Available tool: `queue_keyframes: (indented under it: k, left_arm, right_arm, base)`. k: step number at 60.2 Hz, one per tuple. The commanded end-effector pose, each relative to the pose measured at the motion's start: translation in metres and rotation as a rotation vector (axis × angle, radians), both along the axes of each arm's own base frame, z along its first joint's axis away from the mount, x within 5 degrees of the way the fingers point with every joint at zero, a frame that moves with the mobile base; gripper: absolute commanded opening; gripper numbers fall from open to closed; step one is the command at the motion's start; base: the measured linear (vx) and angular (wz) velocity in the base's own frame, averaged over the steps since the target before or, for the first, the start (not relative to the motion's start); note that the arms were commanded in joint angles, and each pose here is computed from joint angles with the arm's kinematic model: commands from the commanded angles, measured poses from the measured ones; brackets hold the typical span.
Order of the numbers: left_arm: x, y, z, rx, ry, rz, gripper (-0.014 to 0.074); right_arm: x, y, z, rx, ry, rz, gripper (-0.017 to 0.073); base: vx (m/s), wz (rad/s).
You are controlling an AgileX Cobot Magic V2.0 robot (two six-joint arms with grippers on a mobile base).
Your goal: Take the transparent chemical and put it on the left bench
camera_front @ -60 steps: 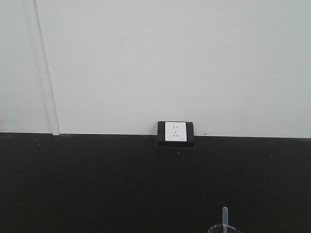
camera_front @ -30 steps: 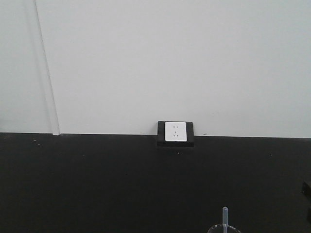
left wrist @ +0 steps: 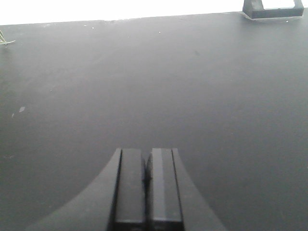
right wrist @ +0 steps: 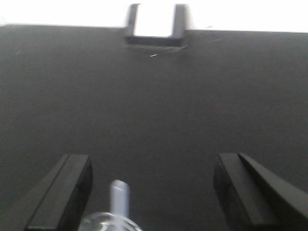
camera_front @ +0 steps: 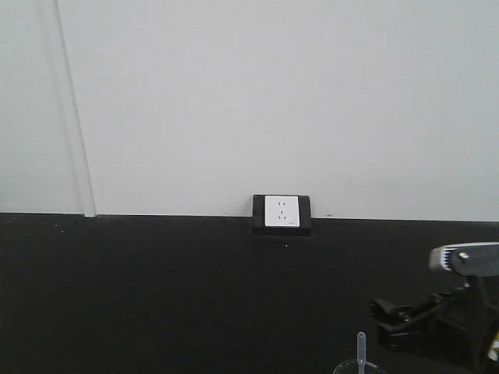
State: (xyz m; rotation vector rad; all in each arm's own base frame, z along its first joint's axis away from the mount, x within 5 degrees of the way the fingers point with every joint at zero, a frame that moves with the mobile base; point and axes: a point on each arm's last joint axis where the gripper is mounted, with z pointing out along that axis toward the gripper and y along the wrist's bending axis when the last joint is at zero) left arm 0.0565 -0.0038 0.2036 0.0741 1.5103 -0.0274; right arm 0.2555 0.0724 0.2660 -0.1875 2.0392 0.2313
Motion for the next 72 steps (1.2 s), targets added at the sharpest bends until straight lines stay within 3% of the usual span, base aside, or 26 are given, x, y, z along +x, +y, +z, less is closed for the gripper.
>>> queue_keyframes:
  k: [1, 20, 32, 41, 57, 72]
  left_arm:
    - [-0.001, 0.000, 0.003, -0.014, -0.081, -0.001, -0.0003]
    - [-0.001, 0.000, 0.003, -0.014, -0.081, -0.001, -0.0003]
    - [-0.001, 0.000, 0.003, -0.014, -0.081, -0.001, -0.0003]
    - [-0.001, 0.000, 0.003, -0.014, -0.081, -0.001, -0.0003]
    - [-0.001, 0.000, 0.003, -0.014, -0.081, -0.001, -0.0003]
    - [-0.001, 0.000, 0.003, -0.014, -0.081, -0.001, -0.0003]
  right_arm:
    - [0.020, 0.015, 0.015, 0.025, -0.096, 0.034, 0.0565]
    - [0.051, 0.031, -0.030, 0.026, 0.057, 0.026, 0.0565]
    - [0.054, 0.032, -0.040, 0.022, 0.087, 0.022, 0.0545]
    - [0.054, 0.032, -0.040, 0.048, 0.096, 0.003, 0.0408]
    - [0.054, 0.032, -0.040, 0.064, 0.102, -0.009, -0.0016]
    - [0.052, 0.031, -0.029, 0.061, 0.040, 0.006, -0.0007]
  base:
    - [0.00, 0.00]
    - [0.00, 0.00]
    - [0.00, 0.00]
    - [0.00, 0.00]
    - [0.00, 0.00]
    - [0.00, 0.00]
